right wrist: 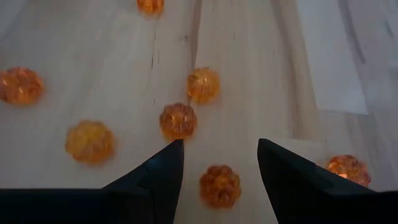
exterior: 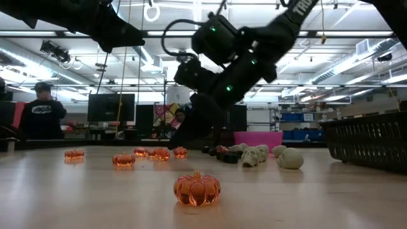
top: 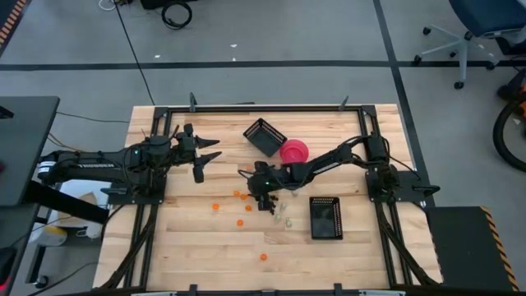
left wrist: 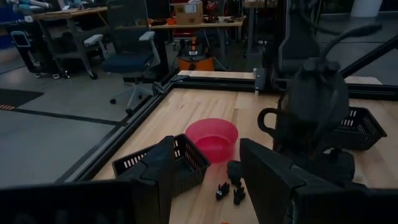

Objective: Sort Halloween decoration
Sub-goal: Put the orange pumpkin toy into the top black bin

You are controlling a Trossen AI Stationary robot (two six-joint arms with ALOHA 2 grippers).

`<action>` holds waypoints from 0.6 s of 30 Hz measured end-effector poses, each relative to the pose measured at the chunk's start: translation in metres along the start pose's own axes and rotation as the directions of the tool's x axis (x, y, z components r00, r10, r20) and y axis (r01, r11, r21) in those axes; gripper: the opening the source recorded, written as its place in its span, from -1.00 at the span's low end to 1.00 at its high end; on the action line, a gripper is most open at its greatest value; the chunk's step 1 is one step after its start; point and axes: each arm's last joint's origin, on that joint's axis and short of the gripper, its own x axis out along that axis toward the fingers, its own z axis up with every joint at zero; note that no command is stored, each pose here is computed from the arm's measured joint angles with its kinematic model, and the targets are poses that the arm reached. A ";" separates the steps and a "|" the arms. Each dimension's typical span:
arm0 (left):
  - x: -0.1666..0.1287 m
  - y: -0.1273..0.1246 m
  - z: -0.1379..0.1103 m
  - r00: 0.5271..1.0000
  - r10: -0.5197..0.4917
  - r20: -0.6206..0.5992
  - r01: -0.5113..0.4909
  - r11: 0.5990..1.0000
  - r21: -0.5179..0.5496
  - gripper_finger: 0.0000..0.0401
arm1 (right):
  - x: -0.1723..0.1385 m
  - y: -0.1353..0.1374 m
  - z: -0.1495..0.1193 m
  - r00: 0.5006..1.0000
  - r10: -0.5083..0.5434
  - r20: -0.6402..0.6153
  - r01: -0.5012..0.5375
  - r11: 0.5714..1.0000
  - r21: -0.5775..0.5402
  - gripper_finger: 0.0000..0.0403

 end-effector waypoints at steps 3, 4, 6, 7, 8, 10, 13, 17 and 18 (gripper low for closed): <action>0.000 0.000 0.000 1.000 0.000 0.000 0.000 1.000 0.000 -0.23 | 0.000 0.002 -0.010 0.996 0.009 0.092 -0.008 1.000 -0.005 0.04; 0.000 0.000 0.000 1.000 0.000 0.000 0.000 1.000 0.000 -0.23 | -0.001 0.002 -0.015 0.994 0.009 0.113 -0.009 1.000 -0.004 0.04; 0.000 0.000 0.000 1.000 0.000 0.000 0.000 1.000 0.001 -0.23 | -0.003 0.000 -0.023 0.986 0.009 0.167 -0.010 1.000 0.003 0.04; 0.000 0.000 0.000 1.000 0.000 0.000 0.000 1.000 0.002 -0.23 | -0.004 -0.002 -0.026 0.981 0.014 0.193 -0.016 1.000 0.010 0.04; 0.000 0.000 0.000 1.000 0.000 0.000 0.000 1.000 0.003 -0.23 | -0.005 -0.003 -0.029 0.976 0.019 0.217 -0.024 1.000 0.021 0.04; 0.000 0.000 0.000 1.000 0.000 0.001 0.000 1.000 0.002 -0.23 | -0.005 -0.006 -0.035 0.974 0.025 0.226 -0.034 0.999 0.037 0.04; 0.000 0.000 0.001 1.000 0.000 0.007 0.000 1.000 0.001 -0.23 | -0.005 -0.005 -0.041 0.978 0.027 0.207 -0.036 0.998 0.042 0.04; 0.000 0.000 0.002 1.000 0.001 0.018 -0.001 1.000 -0.001 -0.23 | -0.005 -0.004 -0.042 0.978 0.029 0.207 -0.038 0.998 0.040 0.04; 0.000 0.000 0.002 1.000 0.001 0.018 -0.001 1.000 -0.001 -0.23 | -0.005 -0.005 -0.042 0.978 0.026 0.208 -0.035 0.999 0.038 0.04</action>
